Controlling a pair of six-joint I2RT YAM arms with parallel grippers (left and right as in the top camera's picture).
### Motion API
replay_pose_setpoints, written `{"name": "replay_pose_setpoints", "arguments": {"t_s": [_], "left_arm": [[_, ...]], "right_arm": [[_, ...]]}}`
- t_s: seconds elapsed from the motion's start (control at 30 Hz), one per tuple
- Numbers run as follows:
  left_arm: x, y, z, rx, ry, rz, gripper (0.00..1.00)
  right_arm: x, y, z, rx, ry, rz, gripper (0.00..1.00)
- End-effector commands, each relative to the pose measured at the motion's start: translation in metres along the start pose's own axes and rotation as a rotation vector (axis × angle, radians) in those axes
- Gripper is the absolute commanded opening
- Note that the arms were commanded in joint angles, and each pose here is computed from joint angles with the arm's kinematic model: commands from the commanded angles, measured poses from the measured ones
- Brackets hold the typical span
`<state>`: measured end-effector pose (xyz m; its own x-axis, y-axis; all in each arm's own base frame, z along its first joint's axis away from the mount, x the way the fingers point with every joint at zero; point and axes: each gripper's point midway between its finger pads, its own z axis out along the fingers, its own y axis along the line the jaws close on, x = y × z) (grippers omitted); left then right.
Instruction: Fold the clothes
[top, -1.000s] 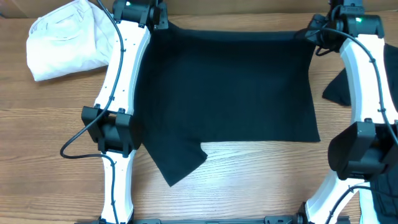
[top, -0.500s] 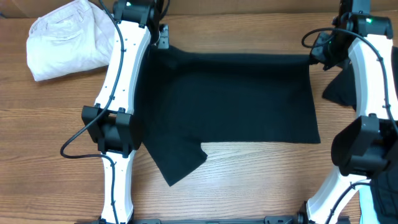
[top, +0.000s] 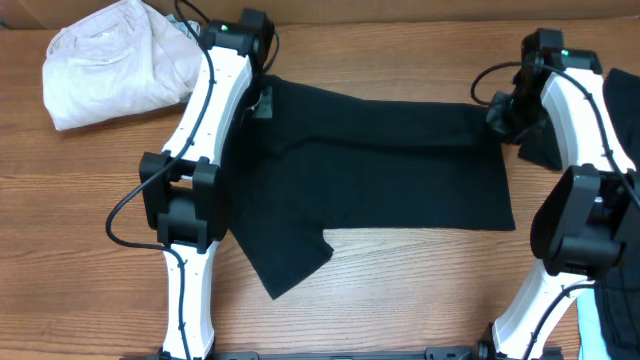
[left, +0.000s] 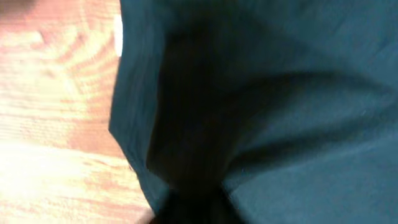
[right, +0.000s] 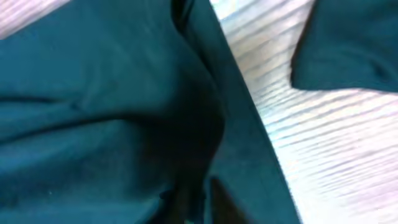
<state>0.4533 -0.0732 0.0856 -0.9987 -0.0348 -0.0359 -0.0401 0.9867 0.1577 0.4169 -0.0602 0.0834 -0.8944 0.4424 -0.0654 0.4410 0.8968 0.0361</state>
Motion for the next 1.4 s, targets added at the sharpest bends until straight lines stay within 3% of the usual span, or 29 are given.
{"name": "replay_pose_setpoints", "arguments": {"t_s": [0.0, 0.07, 0.13, 0.27, 0.43, 0.57, 0.73, 0.93, 1.07, 1.37], "left_arm": [[0.012, 0.003, 0.0, 0.0, 0.038, -0.014, 0.62], [0.016, -0.001, -0.001, 0.025, 0.057, 0.005, 0.89], [0.018, -0.003, -0.01, 0.06, 0.06, 0.0, 1.0], [0.011, -0.002, -0.057, 0.121, -0.015, -0.02, 1.0], [0.013, 0.005, -0.155, 0.219, -0.226, -0.041, 1.0], [0.036, 0.005, -0.219, 0.311, -0.36, -0.043, 1.0], [0.074, -0.008, -0.259, 0.351, -0.433, 0.021, 1.0], [0.129, -0.003, -0.234, 0.274, -0.31, -0.027, 1.0], [0.16, 0.001, -0.198, 0.249, -0.223, -0.09, 1.0], [0.231, -0.027, -0.064, 0.25, 0.07, -0.141, 1.0]], "right_arm": [[0.004, -0.003, 0.005, 0.005, 0.017, -0.007, 0.38], [0.005, -0.001, 0.004, -0.003, 0.023, -0.004, 0.52], [0.007, 0.003, 0.001, -0.031, 0.029, -0.004, 0.57], [0.008, 0.011, -0.031, -0.084, -0.005, -0.006, 0.58], [0.016, 0.012, -0.117, -0.156, -0.183, -0.014, 0.65], [0.046, 0.004, -0.178, -0.193, -0.291, -0.019, 0.77], [0.09, -0.011, -0.211, -0.188, -0.302, -0.017, 0.8], [0.13, -0.025, -0.2, -0.166, -0.235, 0.027, 0.81], [0.145, -0.03, -0.179, -0.179, -0.254, 0.066, 0.92], [0.157, -0.033, -0.114, -0.162, -0.173, 0.104, 0.93]]}}
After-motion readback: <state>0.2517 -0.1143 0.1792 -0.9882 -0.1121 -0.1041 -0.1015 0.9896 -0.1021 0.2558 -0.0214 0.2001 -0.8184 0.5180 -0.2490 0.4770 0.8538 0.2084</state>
